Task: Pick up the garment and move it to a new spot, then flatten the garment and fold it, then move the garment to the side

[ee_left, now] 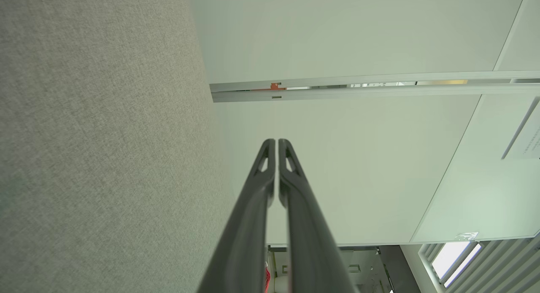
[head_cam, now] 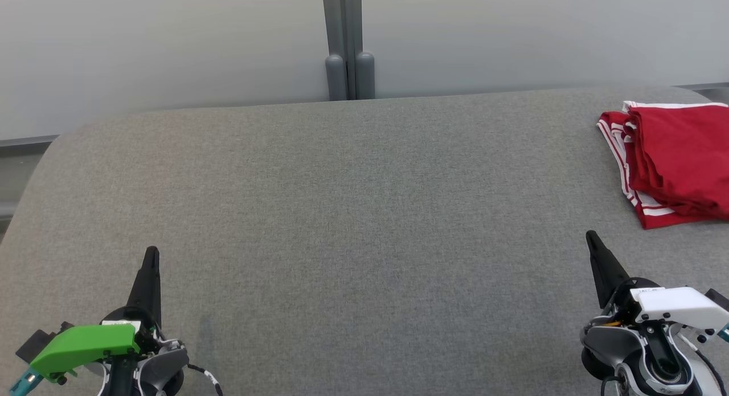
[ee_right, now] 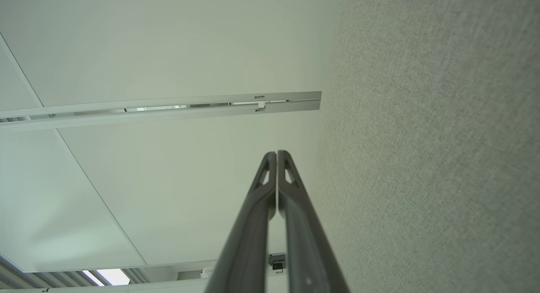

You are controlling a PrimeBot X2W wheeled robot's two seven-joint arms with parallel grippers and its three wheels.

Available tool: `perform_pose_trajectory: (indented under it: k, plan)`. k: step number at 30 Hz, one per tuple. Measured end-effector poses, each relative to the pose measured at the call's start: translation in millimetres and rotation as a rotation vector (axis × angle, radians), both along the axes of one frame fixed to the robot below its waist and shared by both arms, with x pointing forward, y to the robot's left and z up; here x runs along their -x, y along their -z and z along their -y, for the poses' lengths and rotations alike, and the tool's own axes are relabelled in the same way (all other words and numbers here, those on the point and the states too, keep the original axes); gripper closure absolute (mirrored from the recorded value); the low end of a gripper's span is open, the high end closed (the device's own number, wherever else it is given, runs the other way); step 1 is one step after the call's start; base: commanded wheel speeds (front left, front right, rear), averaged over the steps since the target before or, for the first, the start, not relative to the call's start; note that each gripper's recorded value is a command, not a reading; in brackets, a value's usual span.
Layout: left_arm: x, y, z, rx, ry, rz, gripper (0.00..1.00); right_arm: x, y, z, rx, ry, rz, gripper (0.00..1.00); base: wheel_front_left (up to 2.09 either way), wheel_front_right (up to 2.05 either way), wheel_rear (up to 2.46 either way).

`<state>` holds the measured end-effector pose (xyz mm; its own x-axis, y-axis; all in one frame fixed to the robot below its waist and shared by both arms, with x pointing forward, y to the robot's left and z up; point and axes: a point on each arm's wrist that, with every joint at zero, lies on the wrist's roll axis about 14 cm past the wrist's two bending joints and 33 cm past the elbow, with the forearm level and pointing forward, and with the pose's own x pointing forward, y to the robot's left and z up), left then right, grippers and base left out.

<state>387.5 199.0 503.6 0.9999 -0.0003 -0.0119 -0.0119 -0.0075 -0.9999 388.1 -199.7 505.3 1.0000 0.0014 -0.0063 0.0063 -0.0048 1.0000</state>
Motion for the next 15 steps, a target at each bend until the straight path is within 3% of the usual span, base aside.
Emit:
perform_pose_trajectory:
  k: [15]
  plan:
    - [0.0, 0.0, 0.0, 0.000, 0.000, 0.000, 1.00, 0.0, 0.0, 0.2, 0.000, 0.001, 0.000, 1.00, 0.00, 0.00, 0.00]
